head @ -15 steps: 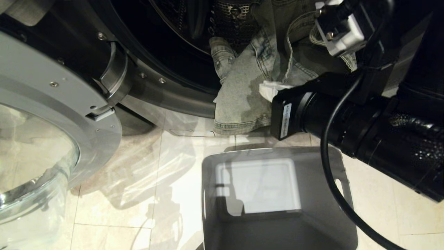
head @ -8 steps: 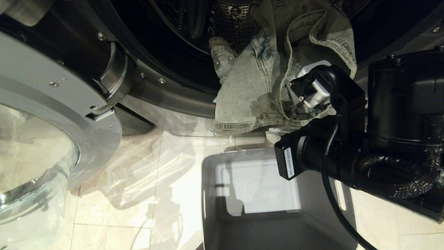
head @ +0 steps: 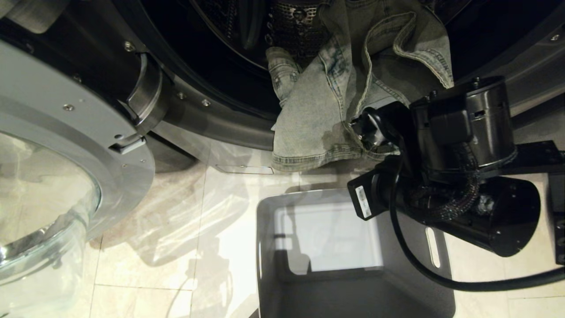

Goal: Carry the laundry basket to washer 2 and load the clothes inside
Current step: Place the clothes into the washing machine

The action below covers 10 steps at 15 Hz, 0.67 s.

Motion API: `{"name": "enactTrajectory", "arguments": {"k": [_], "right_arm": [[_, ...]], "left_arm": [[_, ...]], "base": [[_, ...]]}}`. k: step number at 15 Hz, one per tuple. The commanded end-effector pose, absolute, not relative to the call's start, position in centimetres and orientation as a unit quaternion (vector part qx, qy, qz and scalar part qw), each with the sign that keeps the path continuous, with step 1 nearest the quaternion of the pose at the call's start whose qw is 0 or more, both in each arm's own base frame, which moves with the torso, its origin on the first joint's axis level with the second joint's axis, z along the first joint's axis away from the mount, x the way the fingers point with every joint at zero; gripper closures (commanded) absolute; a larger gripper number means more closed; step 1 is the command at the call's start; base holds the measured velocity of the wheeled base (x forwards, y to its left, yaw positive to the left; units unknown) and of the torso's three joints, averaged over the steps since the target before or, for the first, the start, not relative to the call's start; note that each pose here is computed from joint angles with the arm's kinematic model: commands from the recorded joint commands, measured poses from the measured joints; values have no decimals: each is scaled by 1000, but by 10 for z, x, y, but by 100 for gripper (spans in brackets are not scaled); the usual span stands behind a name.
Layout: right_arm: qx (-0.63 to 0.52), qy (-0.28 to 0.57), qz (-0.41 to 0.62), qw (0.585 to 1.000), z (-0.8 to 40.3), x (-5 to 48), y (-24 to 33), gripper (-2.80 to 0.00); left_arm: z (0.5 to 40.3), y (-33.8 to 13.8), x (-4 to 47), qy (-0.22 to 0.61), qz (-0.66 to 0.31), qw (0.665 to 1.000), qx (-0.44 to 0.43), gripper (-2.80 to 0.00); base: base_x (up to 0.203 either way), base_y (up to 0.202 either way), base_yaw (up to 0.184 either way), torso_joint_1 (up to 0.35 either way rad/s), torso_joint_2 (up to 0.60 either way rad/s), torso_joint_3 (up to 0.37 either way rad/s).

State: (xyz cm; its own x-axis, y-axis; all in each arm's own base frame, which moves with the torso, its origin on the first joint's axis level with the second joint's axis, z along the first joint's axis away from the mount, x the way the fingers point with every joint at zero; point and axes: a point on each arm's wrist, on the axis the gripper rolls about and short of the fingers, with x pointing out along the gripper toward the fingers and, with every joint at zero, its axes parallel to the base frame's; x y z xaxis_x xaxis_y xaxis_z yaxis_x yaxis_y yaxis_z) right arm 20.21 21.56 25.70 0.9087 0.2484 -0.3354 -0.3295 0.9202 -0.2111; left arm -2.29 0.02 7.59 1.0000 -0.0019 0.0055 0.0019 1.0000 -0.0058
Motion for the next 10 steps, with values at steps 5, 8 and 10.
{"name": "enactTrajectory", "arguments": {"k": [5, 8, 10], "right_arm": [[-177, 168, 113, 963, 242, 221, 232, 0], [-184, 177, 112, 960, 235, 222, 233, 0], [-188, 179, 110, 959, 232, 223, 235, 0]], "left_arm": [[76, 0, -23, -2, -1, 1000, -3, 0], [76, 0, -23, -2, -1, 1000, -3, 0], [76, 0, -23, -2, -1, 1000, -3, 0]], "base": [[0, 0, 0, 0, 0, 0], [0, 0, 0, 0, 0, 0], [0, 0, 0, 0, 0, 0]]}}
